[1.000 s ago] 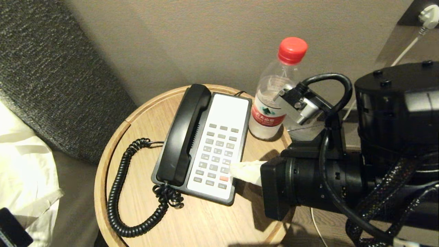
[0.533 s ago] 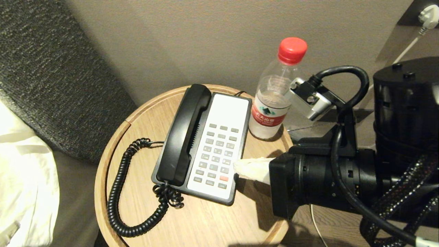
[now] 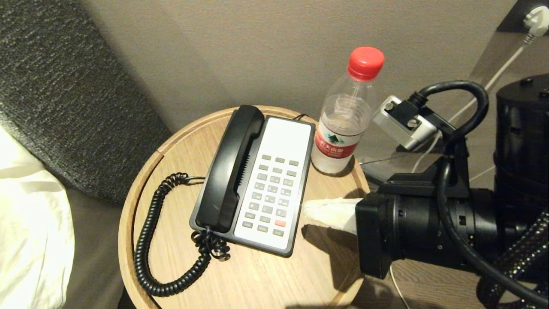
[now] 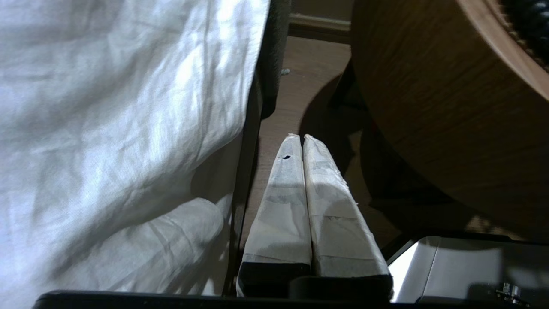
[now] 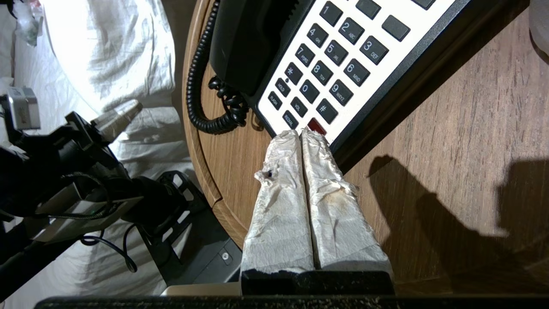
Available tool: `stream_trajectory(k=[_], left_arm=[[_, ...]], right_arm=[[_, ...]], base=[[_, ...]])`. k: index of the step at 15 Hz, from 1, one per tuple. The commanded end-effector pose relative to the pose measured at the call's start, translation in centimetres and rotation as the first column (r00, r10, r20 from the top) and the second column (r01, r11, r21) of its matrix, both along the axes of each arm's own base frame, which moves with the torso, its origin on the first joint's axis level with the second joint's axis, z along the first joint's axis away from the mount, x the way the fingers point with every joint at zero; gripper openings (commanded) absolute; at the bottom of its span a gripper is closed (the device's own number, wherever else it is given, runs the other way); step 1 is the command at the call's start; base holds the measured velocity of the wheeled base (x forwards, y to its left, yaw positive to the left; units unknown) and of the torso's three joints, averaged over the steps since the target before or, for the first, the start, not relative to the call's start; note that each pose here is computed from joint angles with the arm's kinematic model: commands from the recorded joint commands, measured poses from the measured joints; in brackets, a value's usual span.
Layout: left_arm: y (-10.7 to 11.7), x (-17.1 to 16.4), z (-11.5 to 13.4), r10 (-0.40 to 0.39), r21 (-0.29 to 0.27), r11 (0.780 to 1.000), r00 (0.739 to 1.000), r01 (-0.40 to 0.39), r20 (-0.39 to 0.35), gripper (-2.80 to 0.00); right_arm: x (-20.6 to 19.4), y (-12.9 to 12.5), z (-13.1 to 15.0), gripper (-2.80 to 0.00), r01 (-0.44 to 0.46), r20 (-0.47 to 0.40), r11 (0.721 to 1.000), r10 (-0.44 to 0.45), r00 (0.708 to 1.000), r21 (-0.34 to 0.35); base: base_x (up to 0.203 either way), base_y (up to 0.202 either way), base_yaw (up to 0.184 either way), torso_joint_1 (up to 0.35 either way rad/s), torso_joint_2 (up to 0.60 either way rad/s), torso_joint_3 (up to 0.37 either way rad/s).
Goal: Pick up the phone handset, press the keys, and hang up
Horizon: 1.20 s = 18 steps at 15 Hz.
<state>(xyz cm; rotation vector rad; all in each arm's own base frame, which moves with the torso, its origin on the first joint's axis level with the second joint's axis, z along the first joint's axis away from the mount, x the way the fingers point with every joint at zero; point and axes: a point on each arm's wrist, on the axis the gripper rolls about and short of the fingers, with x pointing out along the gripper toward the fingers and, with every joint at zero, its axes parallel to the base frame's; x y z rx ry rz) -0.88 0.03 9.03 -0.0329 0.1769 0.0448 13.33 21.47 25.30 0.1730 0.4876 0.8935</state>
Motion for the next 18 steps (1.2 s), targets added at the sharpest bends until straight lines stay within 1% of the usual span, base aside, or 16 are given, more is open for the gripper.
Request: stream_trajectory(k=[1,2,3,4,5,12,14,18], left_arm=[[0.0,-0.7,-0.9,-0.030,0.038,0.999,0.997,0.027,0.071,-2.80],[0.0,-0.9,-1.1,-0.035,0.049,0.998,0.996,0.030,0.088,-2.80],[0.0,-1.2,-1.3,-0.037,0.054,0.998,0.990,0.030,0.136,-2.80],[0.0,-1.4,-1.5,-0.040,0.057,0.998,0.985,0.031,0.166,-2.80],[0.0,-1.4,-1.5,-0.041,0.061,0.998,0.984,0.031,0.174,-2.80],[0.0,-1.4,-1.4,-0.041,0.061,0.998,0.984,0.031,0.175,-2.80],[0.0,-1.4,-1.4,-0.041,0.061,0.998,0.984,0.031,0.175,-2.80],[0.0,-1.4,-1.4,-0.041,0.061,0.998,0.984,0.031,0.175,-2.80]], right_arm=[[-0.3,-0.4,0.0,-2.80,0.001,0.001,1.000,-0.001,1.000,0.005],[-0.4,-0.6,-0.1,-2.80,0.000,0.001,1.000,0.000,1.000,0.004],[-0.4,-0.7,-0.2,-2.80,0.001,-0.001,1.000,-0.001,1.000,0.002],[-0.5,-0.8,-0.2,-2.80,0.001,-0.002,1.000,-0.001,1.000,0.001],[-0.6,-1.0,-0.4,-2.80,0.001,-0.003,1.000,-0.001,1.000,-0.002],[-0.7,-1.2,-0.5,-2.80,0.001,-0.007,1.000,-0.001,1.000,-0.007],[-0.9,-1.6,-0.2,-2.80,0.004,0.000,1.000,-0.004,1.000,0.003],[-1.2,-2.2,-0.6,-2.80,0.008,-0.005,1.000,-0.008,1.000,-0.005]], base=[[0.000,0.000,0.000,0.000,0.00,0.000],[0.000,0.000,0.000,0.000,0.00,0.000],[0.000,0.000,0.000,0.000,0.00,0.000],[0.000,0.000,0.000,0.000,0.00,0.000],[0.000,0.000,0.000,0.000,0.00,0.000],[0.000,0.000,0.000,0.000,0.00,0.000],[0.000,0.000,0.000,0.000,0.00,0.000],[0.000,0.000,0.000,0.000,0.00,0.000]])
